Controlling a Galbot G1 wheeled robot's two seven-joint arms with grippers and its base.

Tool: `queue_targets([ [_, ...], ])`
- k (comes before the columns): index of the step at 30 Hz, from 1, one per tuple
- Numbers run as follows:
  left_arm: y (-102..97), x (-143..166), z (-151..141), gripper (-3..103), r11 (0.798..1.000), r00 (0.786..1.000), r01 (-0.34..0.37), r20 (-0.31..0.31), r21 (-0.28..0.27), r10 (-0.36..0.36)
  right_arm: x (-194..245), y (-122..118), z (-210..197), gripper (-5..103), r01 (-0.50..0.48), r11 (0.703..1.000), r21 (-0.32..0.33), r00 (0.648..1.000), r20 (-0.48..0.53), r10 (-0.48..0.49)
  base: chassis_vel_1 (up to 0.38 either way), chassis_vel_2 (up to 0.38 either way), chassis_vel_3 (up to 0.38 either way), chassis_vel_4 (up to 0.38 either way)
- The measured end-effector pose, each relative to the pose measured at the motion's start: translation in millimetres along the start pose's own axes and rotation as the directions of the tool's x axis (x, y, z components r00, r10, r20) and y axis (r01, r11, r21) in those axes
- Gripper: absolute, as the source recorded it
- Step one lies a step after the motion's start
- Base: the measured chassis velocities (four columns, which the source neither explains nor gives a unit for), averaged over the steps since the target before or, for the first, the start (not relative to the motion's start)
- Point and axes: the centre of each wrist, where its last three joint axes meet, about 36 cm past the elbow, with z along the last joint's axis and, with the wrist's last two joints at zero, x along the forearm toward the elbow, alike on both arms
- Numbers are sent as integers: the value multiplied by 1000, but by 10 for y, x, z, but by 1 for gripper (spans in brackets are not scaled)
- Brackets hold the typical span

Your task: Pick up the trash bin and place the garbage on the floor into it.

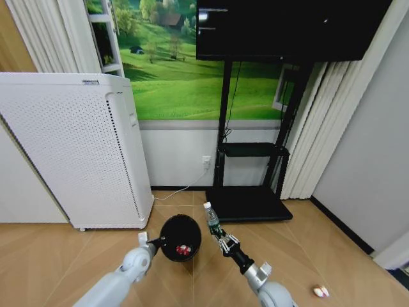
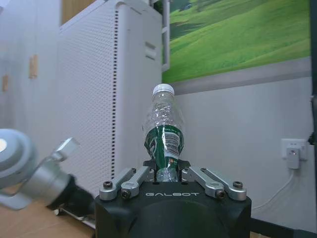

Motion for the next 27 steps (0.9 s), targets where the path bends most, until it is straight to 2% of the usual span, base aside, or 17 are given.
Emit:
queue_targets([
  [1, 0, 0, 0, 0, 1000, 1000, 0, 0, 0, 0, 0, 0, 0, 19, 0, 1000, 0, 1000, 0, 0, 0, 0, 0, 0],
  [3, -199, -103, -2, 0, 997, 998, -56, -30, -48, 55, -5, 49, 66, 19, 36, 999, 16, 999, -4, -36, 0, 0, 0, 0],
  [4, -199, -103, -2, 0, 997, 998, -56, -30, -48, 55, -5, 49, 66, 19, 36, 999, 16, 999, -4, -36, 0, 0, 0, 0],
  [7, -436, -153, 19, 0, 990, 991, -122, -62, -76, 117, -17, 79, 168, 19, 51, 998, 36, 999, -11, -50, 0, 0, 0, 0],
  [12, -554, -81, 107, 0, 982, 983, -166, -90, -85, 159, -12, 77, 257, 19, 66, 995, 77, 998, -21, -64, 0, 0, 0, 0],
  [15, -562, -18, 164, 0, 980, 981, -177, -98, -88, 168, 2, 91, 313, 19, 69, 993, 93, 997, -33, -66, 0, 0, 0, 0],
  [18, -501, 94, 168, 0, 980, 983, -172, -87, -95, 164, 7, 101, 354, 16, 51, 987, 150, 998, -38, -45, 0, 0, 0, 0],
  [19, -501, 94, 168, 0, 980, 983, -172, -87, -95, 164, 7, 101, 354, 16, 51, 987, 150, 998, -38, -45, 0, 0, 0, 0],
  [21, -445, 158, 165, 0, 982, 984, -166, -81, -92, 159, 10, 128, 346, 19, 43, 987, 156, 999, -37, -38, 0, 0, 0, 0],
  [22, -399, 198, 163, 0, 984, 986, -157, -76, -86, 151, 7, 139, 331, 30, 42, 985, 165, 999, -35, -37, 0, 0, 0, 0],
  [27, -306, 277, 186, 0, 988, 988, -139, -70, -71, 134, -4, 149, 286, 40, 44, 980, 192, 999, -26, -40, 0, 0, 0, 0],
])
